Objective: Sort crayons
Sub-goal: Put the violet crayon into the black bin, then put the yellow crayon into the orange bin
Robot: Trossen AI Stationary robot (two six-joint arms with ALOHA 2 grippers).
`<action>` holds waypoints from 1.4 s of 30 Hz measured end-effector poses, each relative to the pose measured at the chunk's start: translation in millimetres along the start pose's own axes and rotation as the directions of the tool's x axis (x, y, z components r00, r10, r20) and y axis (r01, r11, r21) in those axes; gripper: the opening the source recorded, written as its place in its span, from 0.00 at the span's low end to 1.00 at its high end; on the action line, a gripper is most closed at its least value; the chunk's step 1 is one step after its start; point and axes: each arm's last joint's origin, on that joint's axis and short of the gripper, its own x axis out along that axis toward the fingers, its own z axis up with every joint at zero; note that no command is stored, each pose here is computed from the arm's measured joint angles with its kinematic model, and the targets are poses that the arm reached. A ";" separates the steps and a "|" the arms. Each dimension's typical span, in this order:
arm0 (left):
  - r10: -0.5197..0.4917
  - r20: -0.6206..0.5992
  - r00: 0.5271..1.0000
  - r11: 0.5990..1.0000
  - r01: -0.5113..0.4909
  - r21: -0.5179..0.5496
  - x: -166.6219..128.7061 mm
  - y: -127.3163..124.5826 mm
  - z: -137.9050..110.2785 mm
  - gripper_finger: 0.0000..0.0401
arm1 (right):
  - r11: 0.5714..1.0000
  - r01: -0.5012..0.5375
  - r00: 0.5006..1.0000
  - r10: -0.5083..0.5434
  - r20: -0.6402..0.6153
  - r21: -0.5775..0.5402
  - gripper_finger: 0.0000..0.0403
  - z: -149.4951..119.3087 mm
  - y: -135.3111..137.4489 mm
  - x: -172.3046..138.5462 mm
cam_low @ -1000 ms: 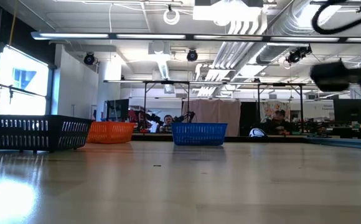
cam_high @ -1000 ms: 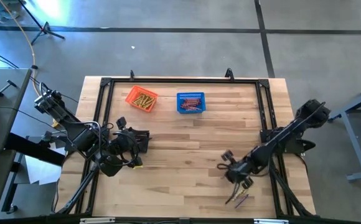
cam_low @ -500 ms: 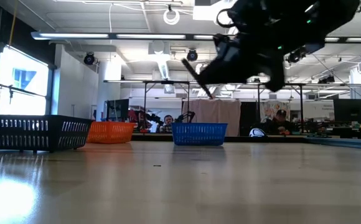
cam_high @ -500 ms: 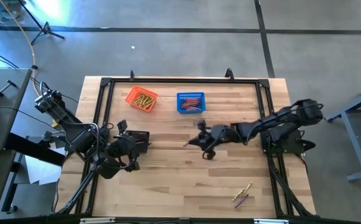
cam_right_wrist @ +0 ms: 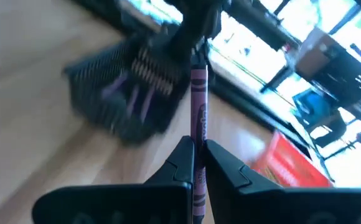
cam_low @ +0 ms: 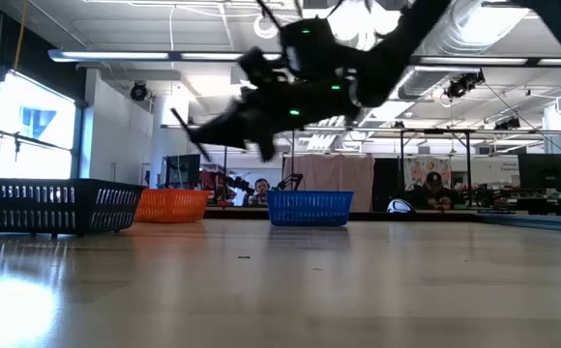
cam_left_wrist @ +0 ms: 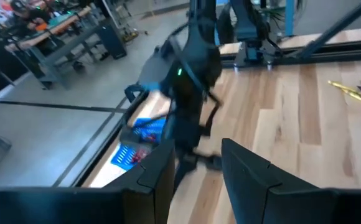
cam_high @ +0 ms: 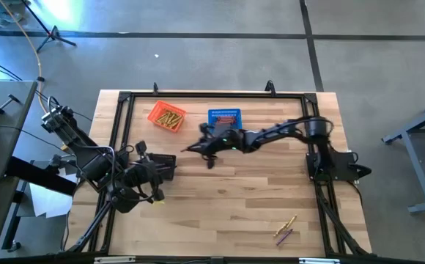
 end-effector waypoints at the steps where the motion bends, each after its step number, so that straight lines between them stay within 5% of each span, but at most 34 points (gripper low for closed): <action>1: 0.010 0.005 1.000 1.000 -0.010 0.000 0.0 0.3 0.1 0.29 | 1.000 -0.008 1.000 0.008 0.025 0.013 0.02 2.3 -3.8 10.5; 9: 0.073 0.040 0.997 0.997 -0.072 -0.009 -0.2 2.1 1.7 0.29 | 0.988 -0.119 0.965 0.092 0.245 0.099 0.02 30.8 -13.1 79.4; 18: 0.102 0.057 0.993 0.995 -0.101 -0.020 -1.4 5.1 3.1 0.29 | 0.973 -0.194 0.932 0.143 0.332 0.124 0.02 41.2 0.4 112.9; 29: 0.101 0.059 0.993 0.995 -0.099 -0.027 -1.4 4.8 3.6 0.29 | 0.899 -0.268 0.942 0.170 0.289 0.347 0.15 34.1 4.1 114.7; 35: 0.093 0.069 0.993 0.994 -0.089 -0.061 -1.5 3.6 6.2 0.29 | 0.805 -0.307 0.942 0.179 0.285 0.508 0.28 36.2 1.5 112.8; 39: 0.087 0.071 0.994 0.995 -0.082 -0.064 -2.6 2.8 6.2 0.29 | 0.742 -0.287 0.957 0.247 0.151 0.606 0.30 38.1 -13.9 100.0; 42: 0.073 0.073 0.995 0.996 -0.069 -0.061 -4.9 1.5 5.8 0.29 | 0.755 -0.259 0.944 0.330 -0.008 0.602 0.29 35.0 -27.4 82.6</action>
